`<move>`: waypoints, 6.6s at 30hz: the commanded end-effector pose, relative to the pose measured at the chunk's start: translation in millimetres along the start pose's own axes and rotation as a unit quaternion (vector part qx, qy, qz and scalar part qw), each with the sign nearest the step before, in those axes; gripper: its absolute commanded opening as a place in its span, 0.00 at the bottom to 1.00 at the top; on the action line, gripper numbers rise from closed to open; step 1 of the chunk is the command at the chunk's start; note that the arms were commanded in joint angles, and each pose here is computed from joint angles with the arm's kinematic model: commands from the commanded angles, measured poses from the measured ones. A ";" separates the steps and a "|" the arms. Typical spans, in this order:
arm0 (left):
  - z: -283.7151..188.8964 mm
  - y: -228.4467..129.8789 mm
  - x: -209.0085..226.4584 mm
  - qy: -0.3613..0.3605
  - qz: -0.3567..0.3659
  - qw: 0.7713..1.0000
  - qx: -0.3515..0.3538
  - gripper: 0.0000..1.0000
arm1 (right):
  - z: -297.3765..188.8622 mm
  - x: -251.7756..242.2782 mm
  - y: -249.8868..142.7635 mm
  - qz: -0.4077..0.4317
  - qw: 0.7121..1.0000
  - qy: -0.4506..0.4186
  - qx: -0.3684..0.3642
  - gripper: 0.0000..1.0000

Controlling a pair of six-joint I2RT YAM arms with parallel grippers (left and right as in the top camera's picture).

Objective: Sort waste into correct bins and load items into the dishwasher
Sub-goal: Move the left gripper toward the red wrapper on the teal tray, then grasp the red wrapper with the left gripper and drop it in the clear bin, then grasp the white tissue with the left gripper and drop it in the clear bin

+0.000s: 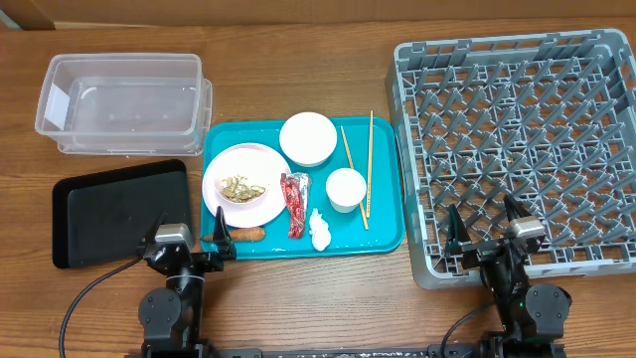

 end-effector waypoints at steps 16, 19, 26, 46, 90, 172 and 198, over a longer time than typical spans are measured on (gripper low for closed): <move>-0.3 0.3 -0.5 -0.001 0.009 1.000 -0.003 1.00 | 0.1 1.7 -1.3 0.003 1.000 0.003 -0.003 1.00; -0.3 0.3 -0.6 -0.002 0.009 1.000 -0.003 1.00 | 0.1 1.7 -1.3 0.003 1.000 0.003 -0.003 1.00; -0.3 1.0 -0.7 -0.002 0.009 1.000 -0.004 1.00 | 0.1 1.7 -1.3 0.003 1.000 0.003 -0.003 1.00; -4.3 2.2 -16.2 -0.009 -0.127 0.988 0.082 1.00 | -11.3 -31.8 46.6 0.127 0.987 -0.085 -0.053 1.00; 54.4 -159.0 -128.5 0.076 -0.008 0.762 0.643 0.64 | 69.4 -71.2 65.7 0.131 0.928 -0.116 0.330 1.00; 17.1 -181.8 -160.2 0.044 0.149 0.702 0.695 0.16 | 67.8 -77.0 65.2 0.125 0.926 -0.134 0.331 1.00; 163.0 59.9 -74.6 0.170 -0.015 0.905 0.390 0.04 | 67.8 -77.0 65.2 0.125 0.926 -0.134 0.331 1.00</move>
Point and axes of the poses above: each gripper's point midway between its finger pads, its own z axis out along the fingers, its own x axis along the line the jaws close on, y = z × x, the point moved 1 cm from there along -z, back along the fingers, and after that the axes turned 12 degrees about -z, right-handed, at the moved point
